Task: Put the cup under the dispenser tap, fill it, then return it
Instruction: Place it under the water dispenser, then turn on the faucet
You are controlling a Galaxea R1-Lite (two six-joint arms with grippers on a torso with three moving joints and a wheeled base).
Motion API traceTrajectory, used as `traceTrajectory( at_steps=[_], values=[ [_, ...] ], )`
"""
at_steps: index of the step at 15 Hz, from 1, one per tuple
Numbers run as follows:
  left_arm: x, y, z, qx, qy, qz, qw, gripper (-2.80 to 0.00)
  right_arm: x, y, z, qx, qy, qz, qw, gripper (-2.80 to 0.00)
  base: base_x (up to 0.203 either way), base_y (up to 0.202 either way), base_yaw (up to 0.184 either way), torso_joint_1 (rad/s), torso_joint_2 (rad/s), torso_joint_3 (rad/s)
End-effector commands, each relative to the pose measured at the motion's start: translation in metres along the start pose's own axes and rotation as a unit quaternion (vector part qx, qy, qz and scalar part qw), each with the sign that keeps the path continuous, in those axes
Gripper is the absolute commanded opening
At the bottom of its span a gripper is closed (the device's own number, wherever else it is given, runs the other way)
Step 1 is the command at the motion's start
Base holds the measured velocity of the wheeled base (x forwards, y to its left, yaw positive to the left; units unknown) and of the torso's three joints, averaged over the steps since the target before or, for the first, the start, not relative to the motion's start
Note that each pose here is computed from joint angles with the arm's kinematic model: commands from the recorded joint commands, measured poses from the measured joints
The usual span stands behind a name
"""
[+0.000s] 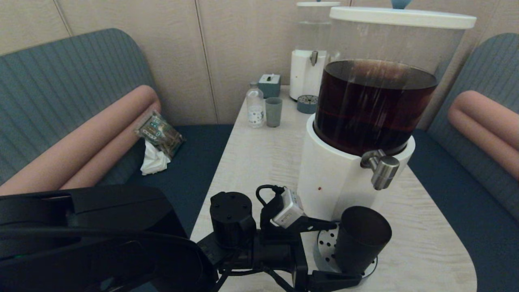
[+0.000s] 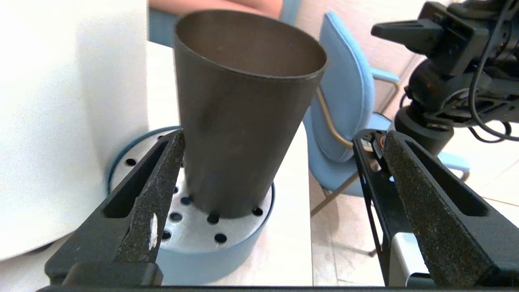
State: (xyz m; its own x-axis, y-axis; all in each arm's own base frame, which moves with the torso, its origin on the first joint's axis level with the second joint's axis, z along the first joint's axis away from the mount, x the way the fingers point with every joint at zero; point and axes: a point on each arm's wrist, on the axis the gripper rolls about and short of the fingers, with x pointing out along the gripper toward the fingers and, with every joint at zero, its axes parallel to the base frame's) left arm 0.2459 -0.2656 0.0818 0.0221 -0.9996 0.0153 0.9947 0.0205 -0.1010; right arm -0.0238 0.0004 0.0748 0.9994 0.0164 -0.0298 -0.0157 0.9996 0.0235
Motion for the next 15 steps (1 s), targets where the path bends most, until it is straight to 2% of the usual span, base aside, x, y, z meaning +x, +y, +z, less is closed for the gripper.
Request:
traceTrajectory(
  at_steps=[1,4,6,8,9,10,11,13,15],
  values=[
    [-0.009,-0.007,0.006,0.002,-0.005,0.01,0.9999,0.0,0.0,0.0,0.0,0.0,0.0,0.0,1.0,-2.8,0.0,0.0,0.0,0.0,0.0,0.0],
    [-0.026,-0.008,0.01,-0.004,-0.002,0.042,0.9991,0.0,0.0,0.0,0.0,0.0,0.0,0.0,1.0,-2.8,0.0,0.0,0.0,0.0,0.0,0.0],
    [-0.039,-0.01,0.023,0.003,-0.013,0.069,0.9975,0.0,0.0,0.0,0.0,0.0,0.001,0.0,1.0,-2.8,0.0,0.0,0.0,0.0,0.0,0.0],
    [-0.058,-0.002,0.039,0.012,-0.036,0.142,0.9892,0.0,0.0,0.0,0.0,0.0,0.0,0.0,1.0,-2.8,0.0,0.0,0.0,0.0,0.0,0.0],
    [-0.07,0.004,0.049,0.019,-0.051,0.18,0.9822,0.0,0.0,0.0,0.0,0.0,0.0,0.0,1.0,-2.8,0.0,0.0,0.0,0.0,0.0,0.0],
    [-0.085,0.009,0.06,0.027,-0.068,0.214,0.9741,-2.0,0.0,0.0,0.0,0.0,0.0,0.0,1.0,-2.8,0.0,0.0,0.0,0.0,0.0,0.0],
    [-0.1,0.012,0.073,0.037,-0.084,0.243,0.9657,-2.8,0.0,0.0,0.0,0.0,0.0,0.0,1.0,-2.8,0.0,0.0,0.0,0.0,0.0,0.0],
    [-0.13,0.013,0.091,0.046,-0.104,0.305,0.9454,-2.8,0.0,0.0,0.0,0.0,0.001,0.0,1.0,-2.8,0.0,0.0,0.0,0.0,0.0,0.0],
    [-0.148,0.001,0.106,0.053,-0.128,0.341,0.9296,-2.8,0.0,0.0,0.0,0.0,0.0,0.0,1.0,-2.8,0.0,0.0,0.0,0.0,0.0,0.0]
  ],
)
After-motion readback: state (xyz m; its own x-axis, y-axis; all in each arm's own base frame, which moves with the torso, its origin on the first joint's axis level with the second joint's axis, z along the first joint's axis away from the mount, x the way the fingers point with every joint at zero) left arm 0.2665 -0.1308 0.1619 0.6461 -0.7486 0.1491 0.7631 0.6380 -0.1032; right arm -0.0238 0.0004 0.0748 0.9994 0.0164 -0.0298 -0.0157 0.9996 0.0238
